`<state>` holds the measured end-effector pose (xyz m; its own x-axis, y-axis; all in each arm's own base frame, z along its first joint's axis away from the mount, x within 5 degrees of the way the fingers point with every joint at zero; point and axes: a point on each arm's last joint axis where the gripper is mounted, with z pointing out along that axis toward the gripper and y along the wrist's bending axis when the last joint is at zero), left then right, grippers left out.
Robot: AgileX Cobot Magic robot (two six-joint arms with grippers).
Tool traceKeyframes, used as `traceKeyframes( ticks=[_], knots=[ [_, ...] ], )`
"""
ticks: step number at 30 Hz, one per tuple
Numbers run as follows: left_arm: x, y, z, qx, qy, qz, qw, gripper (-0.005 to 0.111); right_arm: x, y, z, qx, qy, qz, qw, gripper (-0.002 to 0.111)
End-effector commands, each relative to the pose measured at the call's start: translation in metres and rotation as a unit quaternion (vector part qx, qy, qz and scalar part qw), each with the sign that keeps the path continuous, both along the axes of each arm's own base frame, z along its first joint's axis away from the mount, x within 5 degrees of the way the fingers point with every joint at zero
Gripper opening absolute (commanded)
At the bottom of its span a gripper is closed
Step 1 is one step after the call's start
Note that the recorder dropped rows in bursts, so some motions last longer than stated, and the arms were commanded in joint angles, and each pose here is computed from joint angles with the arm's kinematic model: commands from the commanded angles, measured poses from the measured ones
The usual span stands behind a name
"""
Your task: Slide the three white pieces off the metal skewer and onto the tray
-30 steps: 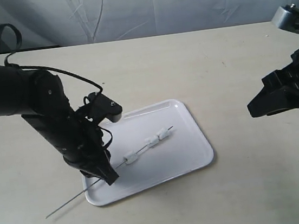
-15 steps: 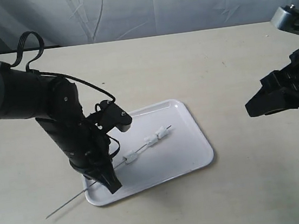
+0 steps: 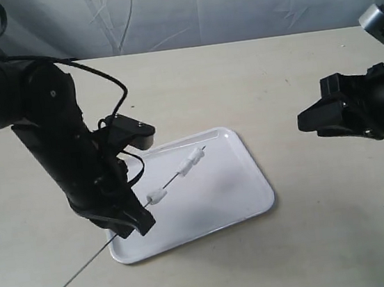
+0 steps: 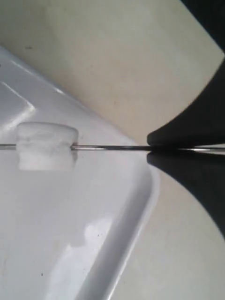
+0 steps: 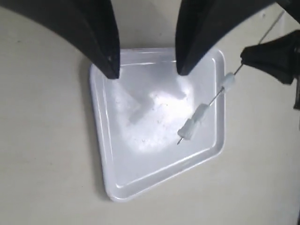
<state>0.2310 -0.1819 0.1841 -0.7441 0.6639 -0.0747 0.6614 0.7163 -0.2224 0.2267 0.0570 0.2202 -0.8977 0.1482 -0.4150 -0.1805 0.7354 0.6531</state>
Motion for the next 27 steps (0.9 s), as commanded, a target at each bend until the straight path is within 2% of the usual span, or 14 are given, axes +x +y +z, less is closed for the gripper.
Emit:
traceKeyframes(
  ticks=[1, 6, 14, 18, 21, 24, 27],
  knots=[
    [-0.014, -0.002, 0.012, -0.037, 0.027, 0.040, 0.998, 0.000, -0.006, 0.002, -0.012, 0.069, -0.003, -0.057, 0.996, 0.038],
    [-0.026, 0.003, 0.000, -0.034, 0.060, 0.063, 0.996, 0.000, -0.018, 0.014, -0.022, 0.145, -0.004, -0.092, 0.985, 0.038],
    [-0.038, 0.012, -0.021, -0.025, 0.067, 0.079, 0.994, 0.000, -0.029, 0.048, -0.035, 0.087, 0.010, -0.032, 0.996, 0.038],
    [-0.043, 0.005, -0.030, -0.096, 0.078, 0.147, 0.981, 0.000, -0.029, 0.062, -0.040, 0.063, 0.016, -0.012, 0.998, 0.038],
    [-0.049, -0.003, -0.030, -0.175, 0.096, 0.172, 0.965, 0.000, -0.026, 0.075, -0.039, 0.057, 0.024, -0.007, 0.998, 0.038],
    [-0.055, -0.006, -0.029, -0.233, 0.102, 0.193, 0.948, 0.000, -0.020, 0.087, -0.038, 0.045, 0.028, -0.012, 0.999, 0.038],
    [-0.057, -0.004, -0.028, -0.254, 0.093, 0.210, 0.940, 0.000, -0.012, 0.104, -0.037, 0.037, 0.024, 0.001, 0.999, 0.038]
  ],
)
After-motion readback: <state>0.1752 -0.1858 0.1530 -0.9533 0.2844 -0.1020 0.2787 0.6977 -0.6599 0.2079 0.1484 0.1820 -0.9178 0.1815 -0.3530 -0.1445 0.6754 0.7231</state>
